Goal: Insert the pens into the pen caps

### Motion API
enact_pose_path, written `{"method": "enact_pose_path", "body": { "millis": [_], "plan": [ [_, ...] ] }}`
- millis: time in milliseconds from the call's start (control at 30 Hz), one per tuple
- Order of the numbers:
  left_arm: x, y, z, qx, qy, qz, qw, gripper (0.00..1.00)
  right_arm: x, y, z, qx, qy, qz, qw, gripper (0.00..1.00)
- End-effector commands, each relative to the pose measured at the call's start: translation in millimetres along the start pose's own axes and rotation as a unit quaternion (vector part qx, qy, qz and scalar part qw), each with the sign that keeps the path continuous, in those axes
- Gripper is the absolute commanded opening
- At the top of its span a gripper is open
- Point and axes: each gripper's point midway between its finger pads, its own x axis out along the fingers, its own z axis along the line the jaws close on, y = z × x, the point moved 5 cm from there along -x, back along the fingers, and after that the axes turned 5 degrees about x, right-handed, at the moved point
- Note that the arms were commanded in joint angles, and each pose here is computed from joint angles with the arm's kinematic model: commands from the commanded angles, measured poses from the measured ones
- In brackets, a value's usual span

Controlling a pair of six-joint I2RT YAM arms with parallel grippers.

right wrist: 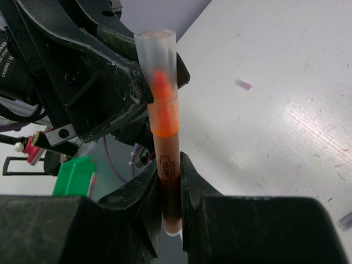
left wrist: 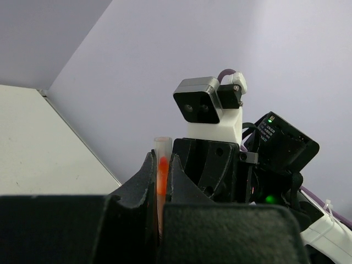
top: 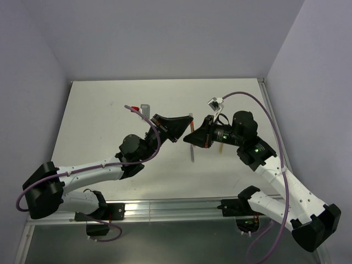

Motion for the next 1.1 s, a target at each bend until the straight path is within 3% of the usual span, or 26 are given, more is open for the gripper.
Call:
{"method": "enact_pose_path", "body": {
  "millis": [0, 1067],
  "plan": [
    [-65, 115, -15, -0.034, 0.060, 0.270, 0.960, 0.00, -9, -89, 16, -0.081, 0.011, -0.213, 0.974, 0.00],
    [-87, 145, -39, -0.062, 0.084, 0.308, 0.946, 0.00, -21, -109, 3, -0.079, 0.040, -0.242, 0.966, 0.00]
  ]
}}
